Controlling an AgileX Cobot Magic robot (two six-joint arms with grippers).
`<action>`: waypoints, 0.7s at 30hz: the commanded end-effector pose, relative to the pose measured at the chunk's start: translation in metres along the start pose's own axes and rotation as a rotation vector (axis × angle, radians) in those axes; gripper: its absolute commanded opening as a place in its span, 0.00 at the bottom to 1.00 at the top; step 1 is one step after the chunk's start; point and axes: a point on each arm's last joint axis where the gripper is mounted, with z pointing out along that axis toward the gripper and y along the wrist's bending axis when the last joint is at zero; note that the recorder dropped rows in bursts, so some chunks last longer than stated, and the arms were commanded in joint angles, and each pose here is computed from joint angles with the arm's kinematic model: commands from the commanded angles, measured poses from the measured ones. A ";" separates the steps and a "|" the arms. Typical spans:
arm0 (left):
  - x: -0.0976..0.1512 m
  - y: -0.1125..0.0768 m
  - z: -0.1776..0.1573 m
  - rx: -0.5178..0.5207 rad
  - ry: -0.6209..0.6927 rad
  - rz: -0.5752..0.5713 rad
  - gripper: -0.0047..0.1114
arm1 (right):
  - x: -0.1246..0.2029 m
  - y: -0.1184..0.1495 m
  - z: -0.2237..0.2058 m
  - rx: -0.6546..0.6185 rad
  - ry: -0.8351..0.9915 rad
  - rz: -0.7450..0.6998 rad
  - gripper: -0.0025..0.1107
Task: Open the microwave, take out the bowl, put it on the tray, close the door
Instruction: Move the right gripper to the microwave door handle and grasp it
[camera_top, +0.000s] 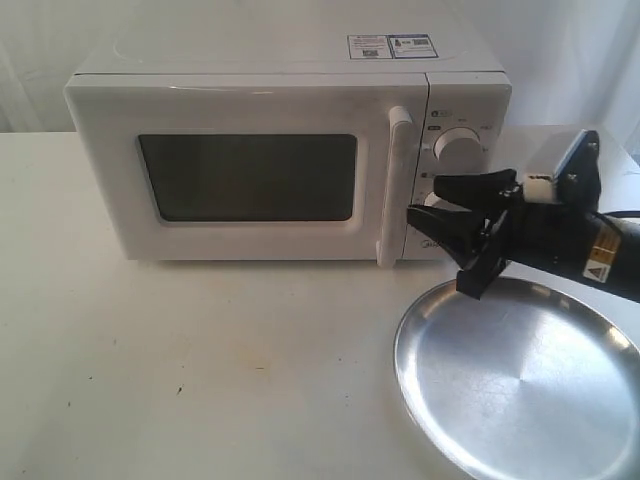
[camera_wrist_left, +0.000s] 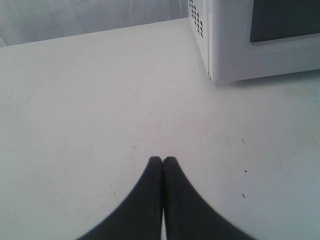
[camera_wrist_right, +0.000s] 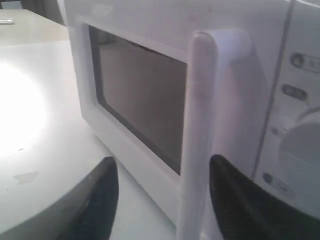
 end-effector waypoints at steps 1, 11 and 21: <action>0.001 0.000 0.000 0.002 -0.001 -0.009 0.04 | -0.006 0.006 0.021 -0.035 0.041 -0.029 0.46; 0.001 0.000 0.000 0.002 -0.001 -0.009 0.04 | -0.001 0.002 0.026 0.012 0.133 -0.067 0.45; 0.001 0.000 0.000 0.002 -0.001 -0.009 0.04 | 0.005 -0.003 0.025 0.065 0.195 -0.063 0.45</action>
